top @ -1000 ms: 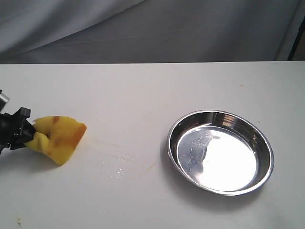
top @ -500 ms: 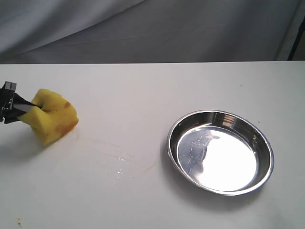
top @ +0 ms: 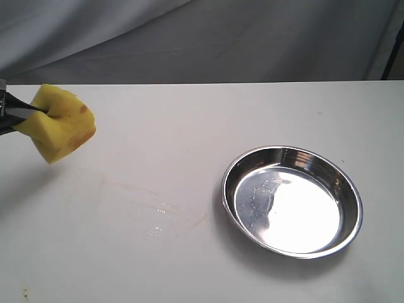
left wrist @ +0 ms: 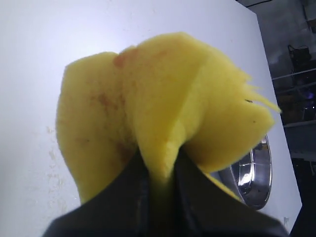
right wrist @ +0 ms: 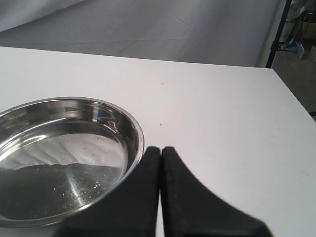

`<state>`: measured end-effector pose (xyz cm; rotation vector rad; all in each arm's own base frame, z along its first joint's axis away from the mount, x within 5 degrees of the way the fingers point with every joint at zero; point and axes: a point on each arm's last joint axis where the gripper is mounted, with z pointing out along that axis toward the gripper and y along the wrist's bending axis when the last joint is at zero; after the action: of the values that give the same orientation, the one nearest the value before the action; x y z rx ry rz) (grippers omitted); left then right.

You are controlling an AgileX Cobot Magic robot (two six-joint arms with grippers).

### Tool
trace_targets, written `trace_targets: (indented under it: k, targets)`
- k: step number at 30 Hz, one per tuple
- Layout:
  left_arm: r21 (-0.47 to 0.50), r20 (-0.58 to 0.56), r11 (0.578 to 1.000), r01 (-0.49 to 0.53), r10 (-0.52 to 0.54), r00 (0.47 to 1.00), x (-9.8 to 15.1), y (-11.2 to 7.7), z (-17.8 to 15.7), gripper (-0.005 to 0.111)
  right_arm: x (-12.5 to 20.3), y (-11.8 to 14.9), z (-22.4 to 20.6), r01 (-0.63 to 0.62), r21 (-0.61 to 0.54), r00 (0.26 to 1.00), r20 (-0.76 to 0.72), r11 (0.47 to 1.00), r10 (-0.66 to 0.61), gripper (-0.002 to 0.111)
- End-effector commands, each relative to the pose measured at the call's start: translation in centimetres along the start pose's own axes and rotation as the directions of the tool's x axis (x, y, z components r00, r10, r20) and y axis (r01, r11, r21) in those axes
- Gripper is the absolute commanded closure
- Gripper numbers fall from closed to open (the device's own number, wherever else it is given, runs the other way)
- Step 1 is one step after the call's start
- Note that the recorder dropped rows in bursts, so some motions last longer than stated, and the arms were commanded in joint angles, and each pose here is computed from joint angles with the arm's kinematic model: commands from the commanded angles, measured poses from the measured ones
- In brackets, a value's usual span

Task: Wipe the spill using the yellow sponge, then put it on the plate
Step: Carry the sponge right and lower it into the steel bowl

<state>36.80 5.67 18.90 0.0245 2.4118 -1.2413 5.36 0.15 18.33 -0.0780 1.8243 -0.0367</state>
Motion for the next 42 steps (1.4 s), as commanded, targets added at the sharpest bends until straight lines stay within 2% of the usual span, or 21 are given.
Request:
trace_targets:
  k: [1, 5, 12, 15, 19, 21, 24, 26, 28, 31, 32, 36, 42]
  targets:
    - [0.059, -0.028, 0.996, -0.070, 0.071, 0.997, -0.3, -3.5, 2.0, 0.107, 0.1, 0.0, 0.0, -0.002, -0.002, 1.000, 0.001, 1.000, 0.002, 0.108]
    - [0.141, -0.095, 0.981, -0.133, 0.147, 0.985, 0.4, -6.9, 5.9, 0.107, 0.1, 0.0, 0.0, -0.002, -0.002, 1.000, 0.001, 1.000, 0.002, 0.108]
    - [0.300, -0.218, 0.925, -0.234, 0.305, 0.927, 3.6, -13.3, 12.6, 0.107, 0.1, 0.0, 0.0, -0.002, -0.002, 1.000, 0.001, 1.000, 0.002, 0.108]
    - [0.383, -0.252, 0.874, -0.297, 0.409, 0.877, 5.7, -16.2, 15.1, 0.107, 0.1, 0.0, 0.0, -0.002, -0.002, 1.000, 0.001, 1.000, 0.002, 0.108]
    - [0.509, -0.219, 0.751, -0.420, 0.585, 0.781, 8.7, -19.7, 17.7, 0.107, 0.1, 0.0, 0.0, -0.002, -0.002, 1.000, 0.001, 1.000, 0.002, 0.108]
    - [0.461, -0.174, 0.740, -0.490, 0.617, 0.767, 9.2, -20.6, 19.1, 0.107, 0.1, 0.0, 0.0, -0.002, -0.002, 1.000, 0.001, 1.000, 0.002, 0.108]
    - [0.330, -0.124, 0.753, -0.570, 0.633, 0.764, 9.5, -21.3, 21.0, 0.107, 0.1, 0.0, 0.0, -0.002, -0.002, 1.000, 0.001, 1.000, 0.002, 0.108]
    - [0.248, -0.107, 0.737, -0.629, 0.666, 0.738, 10.0, -21.7, 22.0, 0.107, 0.1, 0.0, 0.0, -0.002, -0.002, 1.000, 0.001, 1.000, 0.002, 0.108]
    - [0.220, -0.098, 0.690, -0.690, 0.719, 0.688, 10.9, -22.3, 22.9, 0.107, 0.1, 0.0, 0.0, -0.002, -0.002, 1.000, 0.001, 1.000, 0.002, 0.108]
    - [0.182, -0.078, 0.583, -0.792, 0.811, 0.579, 11.9, -23.1, 24.0, 0.107, 0.1, 0.0, 0.0, -0.002, -0.002, 1.000, 0.001, 1.000, 0.002, 0.108]
    - [0.159, -0.079, 0.559, -0.814, 0.829, 0.554, 12.2, -23.2, 24.5, 0.107, 0.1, 0.0, 0.0, -0.002, -0.002, 1.000, 0.001, 1.000, 0.002, 0.108]
    - [0.078, -0.097, 0.543, -0.836, 0.839, 0.536, 12.8, -23.1, 26.0, 0.106, 0.1, 0.0, 0.0, -0.002, -0.002, 1.000, 0.001, 1.000, 0.002, 0.108]
    - [0.082, -0.141, 0.564, -0.821, 0.822, 0.551, 13.5, -21.5, 28.2, 0.106, 0.1, 0.0, 0.0, -0.002, -0.002, 1.000, 0.001, 1.000, 0.002, 0.108]
